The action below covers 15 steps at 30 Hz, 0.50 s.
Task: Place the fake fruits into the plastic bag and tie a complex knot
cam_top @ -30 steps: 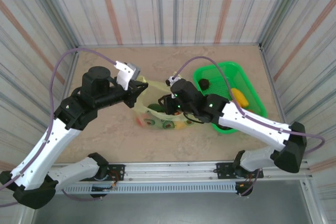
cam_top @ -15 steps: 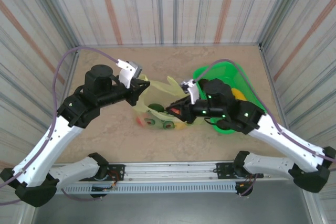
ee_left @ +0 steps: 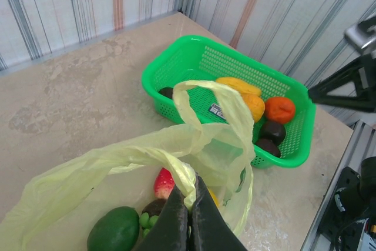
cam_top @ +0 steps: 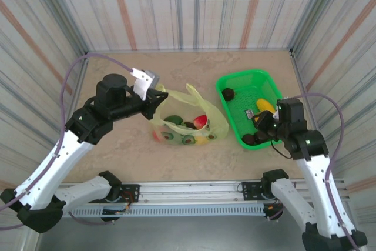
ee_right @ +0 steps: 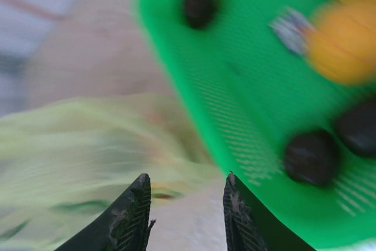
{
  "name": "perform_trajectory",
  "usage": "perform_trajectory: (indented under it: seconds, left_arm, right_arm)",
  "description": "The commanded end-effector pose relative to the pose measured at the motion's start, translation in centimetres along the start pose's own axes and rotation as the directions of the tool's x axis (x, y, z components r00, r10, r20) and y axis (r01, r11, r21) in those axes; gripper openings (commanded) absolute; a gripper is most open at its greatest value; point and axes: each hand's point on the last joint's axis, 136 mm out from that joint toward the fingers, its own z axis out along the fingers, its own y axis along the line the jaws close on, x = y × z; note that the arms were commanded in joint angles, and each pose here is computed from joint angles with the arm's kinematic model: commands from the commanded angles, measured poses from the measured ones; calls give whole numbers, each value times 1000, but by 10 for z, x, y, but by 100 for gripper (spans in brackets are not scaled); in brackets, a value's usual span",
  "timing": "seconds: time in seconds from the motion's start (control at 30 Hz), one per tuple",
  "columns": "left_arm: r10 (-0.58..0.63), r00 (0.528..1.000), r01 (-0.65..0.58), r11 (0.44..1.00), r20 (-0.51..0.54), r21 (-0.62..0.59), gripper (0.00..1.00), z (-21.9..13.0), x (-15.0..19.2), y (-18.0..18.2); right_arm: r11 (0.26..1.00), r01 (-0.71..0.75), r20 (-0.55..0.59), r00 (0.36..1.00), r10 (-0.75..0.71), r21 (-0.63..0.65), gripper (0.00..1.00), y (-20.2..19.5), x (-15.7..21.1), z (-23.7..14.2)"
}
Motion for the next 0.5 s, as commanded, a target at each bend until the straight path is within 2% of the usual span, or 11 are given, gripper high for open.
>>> perform_trajectory:
  seconds: [0.0, 0.13, 0.23, 0.33, 0.47]
  left_arm:
    - [18, 999, -19, 1000, 37, 24, 0, -6, -7, -8]
    - [23, 999, -24, 1000, 46, 18, 0, -8, -7, -7]
    - [23, 999, -24, 1000, 49, 20, 0, -8, -7, -8]
    - [22, 999, -23, 1000, 49, 20, 0, -8, -7, -7]
    - [22, 998, -23, 999, 54, 22, 0, -8, -9, -8]
  right_arm:
    - [906, -198, -37, 973, 228, 373, 37, -76, 30, -13]
    - [806, -223, -3, 963, 269, 548, 29, -106, 36, -25]
    - [713, -229, 4, 953, 303, 662, 18, -131, 48, -26]
    - [722, -232, -24, 945, 325, 652, 17, -136, 57, -5]
    - [794, -238, -14, 955, 296, 559, 19, -125, 45, 30]
